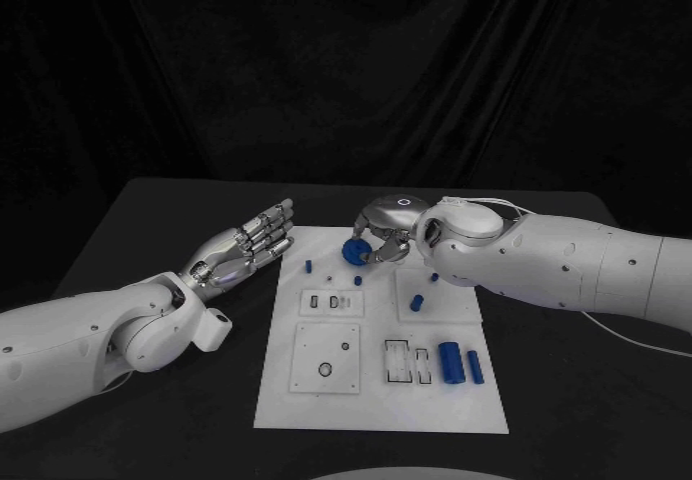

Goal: Assemble the parts on the task board

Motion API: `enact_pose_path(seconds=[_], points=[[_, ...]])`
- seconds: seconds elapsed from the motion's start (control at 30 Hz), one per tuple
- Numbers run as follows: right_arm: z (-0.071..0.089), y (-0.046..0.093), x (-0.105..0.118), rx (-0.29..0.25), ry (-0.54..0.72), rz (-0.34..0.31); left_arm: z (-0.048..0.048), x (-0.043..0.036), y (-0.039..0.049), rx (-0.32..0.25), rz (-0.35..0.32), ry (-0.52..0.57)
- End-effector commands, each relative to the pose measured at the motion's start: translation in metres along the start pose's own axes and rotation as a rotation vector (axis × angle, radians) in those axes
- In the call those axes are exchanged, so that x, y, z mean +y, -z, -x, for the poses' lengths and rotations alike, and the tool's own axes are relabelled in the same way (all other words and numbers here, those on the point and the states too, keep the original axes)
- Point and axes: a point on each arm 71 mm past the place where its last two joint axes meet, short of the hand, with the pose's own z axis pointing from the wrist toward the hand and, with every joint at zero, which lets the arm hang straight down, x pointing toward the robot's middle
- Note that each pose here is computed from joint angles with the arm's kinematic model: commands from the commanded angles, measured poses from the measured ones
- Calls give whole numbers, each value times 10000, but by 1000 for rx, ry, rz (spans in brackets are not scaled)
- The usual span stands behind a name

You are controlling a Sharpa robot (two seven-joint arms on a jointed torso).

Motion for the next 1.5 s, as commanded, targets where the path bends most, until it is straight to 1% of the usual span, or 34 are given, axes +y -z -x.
enact_pose_path(seconds=[0.03, 0.43, 1.1, 1.3, 1.4, 1.5], points=[[-34, -24, 27, 19, 15, 11, -22, -6, -14, 12, -11, 9], [-77, -99, 37, 44, 40, -7, -34, -1, -33, 17, -11, 11], [-94, -117, 49, 57, 53, -15, -37, 6, -43, 22, -8, 13], [-73, -86, 28, 25, 50, -6, -32, 5, -35, 21, -6, 12], [-42, -41, 8, -11, 47, 1, -21, 3, -19, 17, -5, 11], [42, 43, -34, -57, 46, 7, -9, 1, -3, 13, -4, 10]])
